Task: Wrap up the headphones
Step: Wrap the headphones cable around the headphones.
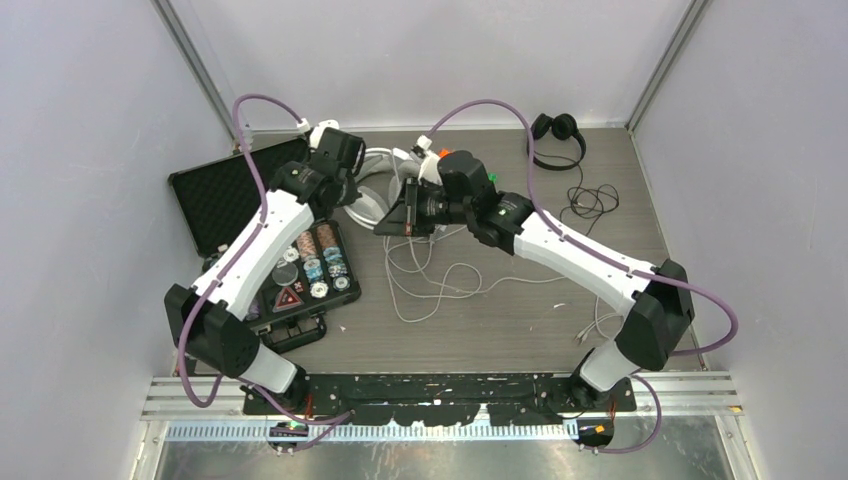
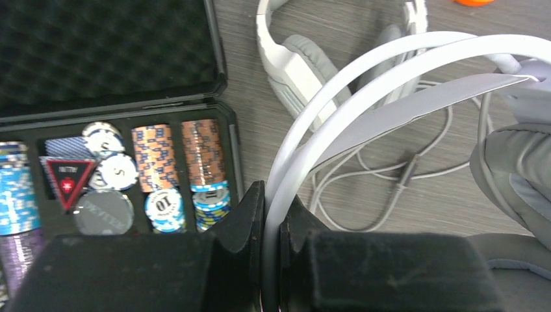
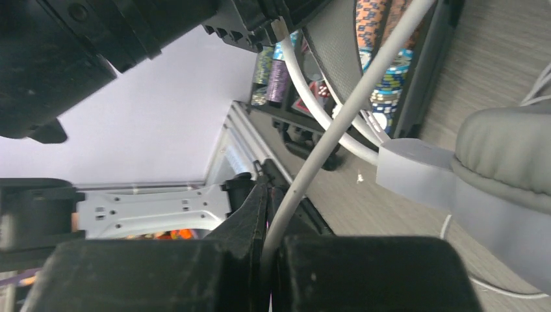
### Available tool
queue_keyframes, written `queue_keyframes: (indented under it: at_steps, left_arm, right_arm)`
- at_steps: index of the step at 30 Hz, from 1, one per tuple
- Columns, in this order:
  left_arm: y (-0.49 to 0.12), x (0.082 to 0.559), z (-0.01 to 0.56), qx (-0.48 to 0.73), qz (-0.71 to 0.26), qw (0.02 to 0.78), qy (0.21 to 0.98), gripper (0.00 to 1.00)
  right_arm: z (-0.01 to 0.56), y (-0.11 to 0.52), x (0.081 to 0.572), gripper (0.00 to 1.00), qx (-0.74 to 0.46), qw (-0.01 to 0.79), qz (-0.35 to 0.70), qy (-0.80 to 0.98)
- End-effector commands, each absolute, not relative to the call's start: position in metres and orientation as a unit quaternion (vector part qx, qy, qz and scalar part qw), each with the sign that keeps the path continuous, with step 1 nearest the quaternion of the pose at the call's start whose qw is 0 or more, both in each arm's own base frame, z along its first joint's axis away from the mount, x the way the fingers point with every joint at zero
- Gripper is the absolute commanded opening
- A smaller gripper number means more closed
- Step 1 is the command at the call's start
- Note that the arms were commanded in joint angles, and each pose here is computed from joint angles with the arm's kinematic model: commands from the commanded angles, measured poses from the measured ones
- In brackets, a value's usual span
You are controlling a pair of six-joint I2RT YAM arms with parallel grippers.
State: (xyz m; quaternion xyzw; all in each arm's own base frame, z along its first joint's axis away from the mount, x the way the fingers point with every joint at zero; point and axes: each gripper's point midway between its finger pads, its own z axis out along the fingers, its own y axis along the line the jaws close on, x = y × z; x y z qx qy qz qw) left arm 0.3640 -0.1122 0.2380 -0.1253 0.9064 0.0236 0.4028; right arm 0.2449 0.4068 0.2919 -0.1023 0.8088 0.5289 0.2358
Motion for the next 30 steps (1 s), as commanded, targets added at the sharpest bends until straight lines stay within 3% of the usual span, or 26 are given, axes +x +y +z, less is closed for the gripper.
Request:
queue_keyframes:
  at_steps: [1, 10, 30]
  left_arm:
    - [-0.131, 0.381, 0.295, -0.213, -0.106, 0.478, 0.846, 0.0]
    - [-0.141, 0.376, 0.325, -0.224, -0.162, 0.491, 0.826, 0.0]
    - [-0.151, 0.357, 0.36, -0.233, -0.238, 0.494, 0.803, 0.0]
  right_arm:
    - [0.325, 0.397, 0.243, 0.07, -0.153, 0.355, 0.491, 0.781]
    - [0.328, 0.384, 0.244, 0.07, -0.177, 0.468, 0.456, 0.736]
    - [0.277, 0.389, 0.25, 0.13, -0.239, 0.582, 0.404, 0.664]
